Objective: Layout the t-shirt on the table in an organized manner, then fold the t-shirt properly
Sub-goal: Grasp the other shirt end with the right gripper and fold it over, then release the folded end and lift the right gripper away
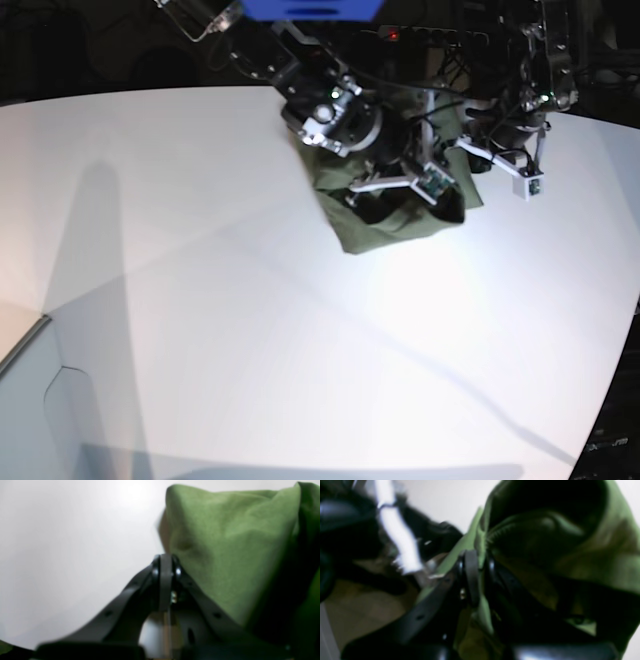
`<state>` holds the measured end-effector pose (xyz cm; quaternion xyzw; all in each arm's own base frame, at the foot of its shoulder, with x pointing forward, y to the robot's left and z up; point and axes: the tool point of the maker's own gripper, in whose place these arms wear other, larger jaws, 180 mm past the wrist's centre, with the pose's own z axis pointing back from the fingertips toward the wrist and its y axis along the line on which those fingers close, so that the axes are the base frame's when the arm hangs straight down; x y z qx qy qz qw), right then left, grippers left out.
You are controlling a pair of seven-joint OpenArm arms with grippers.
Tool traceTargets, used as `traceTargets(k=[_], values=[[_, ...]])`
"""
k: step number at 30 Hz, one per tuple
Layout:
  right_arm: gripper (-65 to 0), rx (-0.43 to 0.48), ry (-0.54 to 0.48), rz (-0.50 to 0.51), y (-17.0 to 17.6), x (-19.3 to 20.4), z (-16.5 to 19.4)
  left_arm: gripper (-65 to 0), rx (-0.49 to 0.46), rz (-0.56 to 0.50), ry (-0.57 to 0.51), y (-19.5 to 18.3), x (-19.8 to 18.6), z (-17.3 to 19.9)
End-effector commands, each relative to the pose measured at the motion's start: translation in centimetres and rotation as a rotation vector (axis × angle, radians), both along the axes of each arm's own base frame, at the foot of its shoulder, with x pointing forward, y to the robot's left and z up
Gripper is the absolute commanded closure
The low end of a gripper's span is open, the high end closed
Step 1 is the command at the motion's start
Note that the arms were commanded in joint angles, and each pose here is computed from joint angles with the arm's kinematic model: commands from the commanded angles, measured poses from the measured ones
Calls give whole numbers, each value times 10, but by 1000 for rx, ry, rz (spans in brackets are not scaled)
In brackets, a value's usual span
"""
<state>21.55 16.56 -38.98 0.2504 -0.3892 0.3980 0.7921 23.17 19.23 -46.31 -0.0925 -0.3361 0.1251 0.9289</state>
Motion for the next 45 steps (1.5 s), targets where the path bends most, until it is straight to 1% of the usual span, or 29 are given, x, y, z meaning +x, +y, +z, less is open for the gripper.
traceTargets(k=[1,6,9,12,17,19,20,26,29,31,34,37,41,45], values=[[0,66,-41,0,11,10,21,0,3,4,-41,3,9,9],[0,88,-64,1,18,19,33,0,4,7,-36,4,7,8],[0,82,-53,4,22,19,29,0,4,9,-35,5,6,8],[0,82,-44,30,34,15,27,0,5,11,-34,5,5,7],[0,78,-40,35,35,14,25,0,9,11,-35,7,5,8],[-31,80,-42,35,35,14,27,0,10,10,-37,8,5,9],[-56,81,-41,35,36,14,27,0,11,10,-37,8,5,9],[-262,90,-47,33,35,13,30,0,16,7,-35,9,3,9],[-329,116,-78,28,35,17,45,0,16,7,-34,9,3,9],[-351,123,-111,22,27,20,54,0,15,7,-36,9,3,9],[-352,141,-156,5,15,24,70,0,14,9,-31,9,1,9],[-352,152,-188,-59,-9,36,81,0,22,12,-58,13,5,17],[-354,130,-193,-150,-45,48,78,0,43,41,-101,25,6,34],[-355,83,-175,-174,-69,44,63,0,54,34,-117,27,9,42]])
